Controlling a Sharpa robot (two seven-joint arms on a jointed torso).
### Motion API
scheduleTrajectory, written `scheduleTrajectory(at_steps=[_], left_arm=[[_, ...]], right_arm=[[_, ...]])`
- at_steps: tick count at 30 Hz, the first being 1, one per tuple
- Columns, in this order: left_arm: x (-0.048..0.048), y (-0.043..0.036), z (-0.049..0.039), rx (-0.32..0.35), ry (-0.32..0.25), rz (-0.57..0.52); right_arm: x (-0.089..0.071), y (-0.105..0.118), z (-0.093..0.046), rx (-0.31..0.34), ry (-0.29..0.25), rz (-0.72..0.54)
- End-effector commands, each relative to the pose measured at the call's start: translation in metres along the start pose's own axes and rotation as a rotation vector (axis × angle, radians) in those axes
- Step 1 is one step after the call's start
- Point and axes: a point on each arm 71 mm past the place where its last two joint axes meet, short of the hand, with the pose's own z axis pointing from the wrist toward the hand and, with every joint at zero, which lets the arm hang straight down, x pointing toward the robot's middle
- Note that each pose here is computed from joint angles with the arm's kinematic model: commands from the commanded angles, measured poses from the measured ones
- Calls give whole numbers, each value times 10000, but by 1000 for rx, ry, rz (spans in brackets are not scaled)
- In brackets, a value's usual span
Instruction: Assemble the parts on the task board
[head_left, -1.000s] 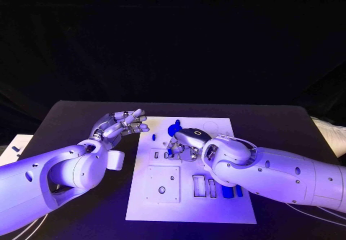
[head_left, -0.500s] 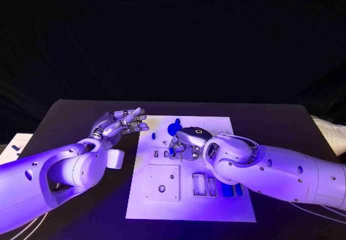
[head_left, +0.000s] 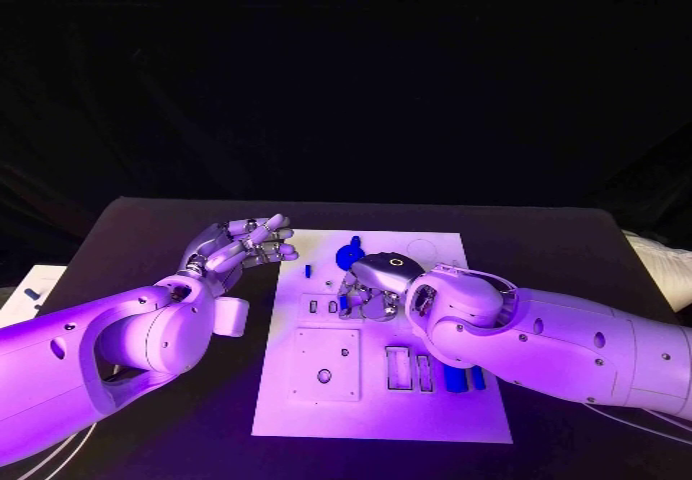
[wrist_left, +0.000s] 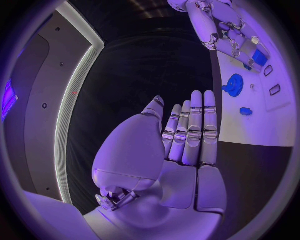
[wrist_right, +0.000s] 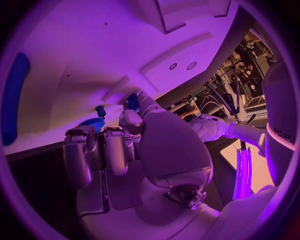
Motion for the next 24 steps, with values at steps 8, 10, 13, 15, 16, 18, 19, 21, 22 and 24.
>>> scheduleTrajectory(at_steps=[8, 10, 13, 15, 16, 18, 19, 21, 22, 24], left_arm=[[22, -6, 2, 6, 19, -10], [23, -6, 3, 5, 19, -10], [23, -5, 4, 5, 19, -10], [23, -4, 4, 4, 20, -10], [22, -4, 4, 4, 20, -10], [23, -3, 4, 3, 20, -10], [23, -3, 4, 3, 20, -10], [22, -3, 4, 3, 20, -11], [22, -3, 4, 3, 20, -11], [22, -2, 6, 2, 21, -11]], right_arm=[[147, -43, -27, 49, 79, -43], [143, -39, -26, 51, 73, -42], [136, -36, -26, 55, 62, -40], [133, -35, -26, 57, 56, -39], [129, -35, -26, 59, 50, -38], [122, -34, -27, 60, 39, -35], [118, -33, -27, 60, 32, -33], [104, -27, -28, 58, 11, -26], [97, -23, -30, 56, 0, -22], [75, -10, -39, 47, -35, -9]])
